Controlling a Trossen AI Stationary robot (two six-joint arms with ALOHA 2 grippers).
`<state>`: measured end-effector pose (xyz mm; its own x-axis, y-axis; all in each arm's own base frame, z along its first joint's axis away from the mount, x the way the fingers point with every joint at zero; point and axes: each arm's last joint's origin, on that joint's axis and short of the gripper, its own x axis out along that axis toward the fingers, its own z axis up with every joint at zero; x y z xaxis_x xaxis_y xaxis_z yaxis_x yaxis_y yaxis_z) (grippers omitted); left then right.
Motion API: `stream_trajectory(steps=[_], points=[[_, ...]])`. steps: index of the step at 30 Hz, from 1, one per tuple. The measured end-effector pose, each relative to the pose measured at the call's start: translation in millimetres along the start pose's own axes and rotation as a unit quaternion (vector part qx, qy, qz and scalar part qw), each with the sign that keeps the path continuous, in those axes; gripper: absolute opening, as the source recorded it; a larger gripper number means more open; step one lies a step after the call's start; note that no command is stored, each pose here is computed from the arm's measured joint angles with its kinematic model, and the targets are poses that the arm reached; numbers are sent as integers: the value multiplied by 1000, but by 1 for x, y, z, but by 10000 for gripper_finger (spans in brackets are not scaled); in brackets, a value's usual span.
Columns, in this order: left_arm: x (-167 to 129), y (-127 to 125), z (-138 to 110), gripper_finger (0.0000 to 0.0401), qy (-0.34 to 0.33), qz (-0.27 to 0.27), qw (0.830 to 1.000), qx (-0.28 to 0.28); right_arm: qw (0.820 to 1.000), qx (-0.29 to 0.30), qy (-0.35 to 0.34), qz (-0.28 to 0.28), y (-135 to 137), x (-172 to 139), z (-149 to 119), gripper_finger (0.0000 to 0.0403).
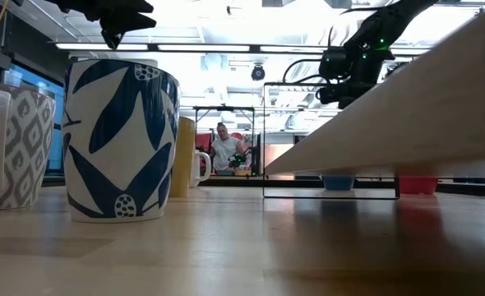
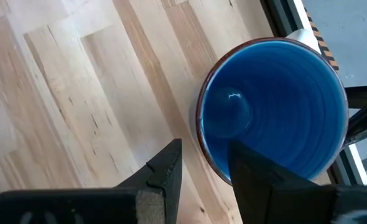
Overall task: Place coffee mugs
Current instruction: Put the blue mug on the shelf
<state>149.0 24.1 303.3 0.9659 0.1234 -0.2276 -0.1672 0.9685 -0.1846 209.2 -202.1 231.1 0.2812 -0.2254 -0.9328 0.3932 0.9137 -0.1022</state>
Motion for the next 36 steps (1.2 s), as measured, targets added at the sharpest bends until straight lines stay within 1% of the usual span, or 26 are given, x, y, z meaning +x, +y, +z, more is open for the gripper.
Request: stream_trajectory(steps=[11, 17, 21, 25, 26, 29, 36], points=[[0, 0, 0, 129, 0, 0, 1000, 0, 1000, 23, 4, 8, 3, 13, -9, 108], [0, 0, 0, 129, 0, 0, 1000, 1, 999, 31, -11, 0, 2, 13, -6, 105], [0, 0, 0, 129, 0, 1, 1000, 1, 999, 31, -13, -1, 2, 13, -6, 73], [0, 0, 0, 129, -1, 2, 1000, 1, 999, 32, -12, 0, 2, 13, -6, 16], [0, 0, 0, 129, -1, 2, 1000, 1, 999, 32, -12, 0, 2, 13, -6, 8], [0, 0, 0, 129, -1, 2, 1000, 1, 999, 44, -12, -2, 2, 13, -6, 4], [0, 0, 0, 129, -1, 2, 1000, 1, 999, 49, -13, -3, 2, 11, -6, 1]])
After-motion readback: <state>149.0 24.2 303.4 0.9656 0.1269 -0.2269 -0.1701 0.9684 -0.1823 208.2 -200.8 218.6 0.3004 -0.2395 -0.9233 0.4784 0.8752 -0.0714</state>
